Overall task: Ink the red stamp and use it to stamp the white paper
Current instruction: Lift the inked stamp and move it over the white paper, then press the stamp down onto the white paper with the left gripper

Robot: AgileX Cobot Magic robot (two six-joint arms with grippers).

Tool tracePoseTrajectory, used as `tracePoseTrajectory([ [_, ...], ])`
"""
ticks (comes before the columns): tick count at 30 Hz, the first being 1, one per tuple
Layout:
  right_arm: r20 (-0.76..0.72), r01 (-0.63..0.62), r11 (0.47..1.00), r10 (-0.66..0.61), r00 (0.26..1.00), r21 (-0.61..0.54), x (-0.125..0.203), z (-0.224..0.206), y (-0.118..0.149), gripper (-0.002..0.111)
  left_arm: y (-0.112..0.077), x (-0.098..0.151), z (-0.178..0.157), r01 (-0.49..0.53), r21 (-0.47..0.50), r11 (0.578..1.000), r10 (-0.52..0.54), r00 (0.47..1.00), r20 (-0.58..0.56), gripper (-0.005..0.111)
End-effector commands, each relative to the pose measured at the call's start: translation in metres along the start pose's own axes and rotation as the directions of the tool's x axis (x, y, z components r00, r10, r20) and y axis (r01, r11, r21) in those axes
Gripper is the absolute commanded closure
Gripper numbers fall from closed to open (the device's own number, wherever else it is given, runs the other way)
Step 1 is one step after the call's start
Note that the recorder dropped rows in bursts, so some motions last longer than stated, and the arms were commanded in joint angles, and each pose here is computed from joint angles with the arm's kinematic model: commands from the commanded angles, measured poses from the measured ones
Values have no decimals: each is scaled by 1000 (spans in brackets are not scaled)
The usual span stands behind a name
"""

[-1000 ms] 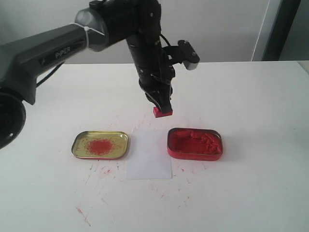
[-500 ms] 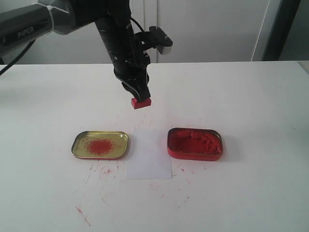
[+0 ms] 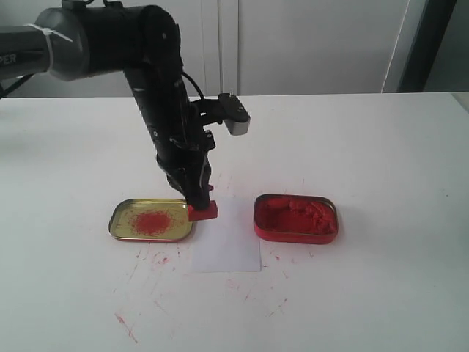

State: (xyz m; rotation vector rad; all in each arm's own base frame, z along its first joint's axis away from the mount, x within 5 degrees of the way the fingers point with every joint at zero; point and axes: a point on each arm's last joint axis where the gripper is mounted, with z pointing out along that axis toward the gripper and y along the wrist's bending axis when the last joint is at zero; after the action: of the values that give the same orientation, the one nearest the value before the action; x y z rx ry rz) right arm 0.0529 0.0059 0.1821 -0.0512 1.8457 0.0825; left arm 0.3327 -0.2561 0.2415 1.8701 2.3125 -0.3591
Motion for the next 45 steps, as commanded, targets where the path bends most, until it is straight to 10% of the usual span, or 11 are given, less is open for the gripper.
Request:
tracePoseTrajectory([
  [1,14,2,1000,-2,1000,0,0,0,0,108,-7,1,8,-13,19,1000,11,995,96,107],
  [45,14,2,1000,-2,1000,0,0,0,0,108,-3,-12,52,-79,-117,990,91,991,100,107],
])
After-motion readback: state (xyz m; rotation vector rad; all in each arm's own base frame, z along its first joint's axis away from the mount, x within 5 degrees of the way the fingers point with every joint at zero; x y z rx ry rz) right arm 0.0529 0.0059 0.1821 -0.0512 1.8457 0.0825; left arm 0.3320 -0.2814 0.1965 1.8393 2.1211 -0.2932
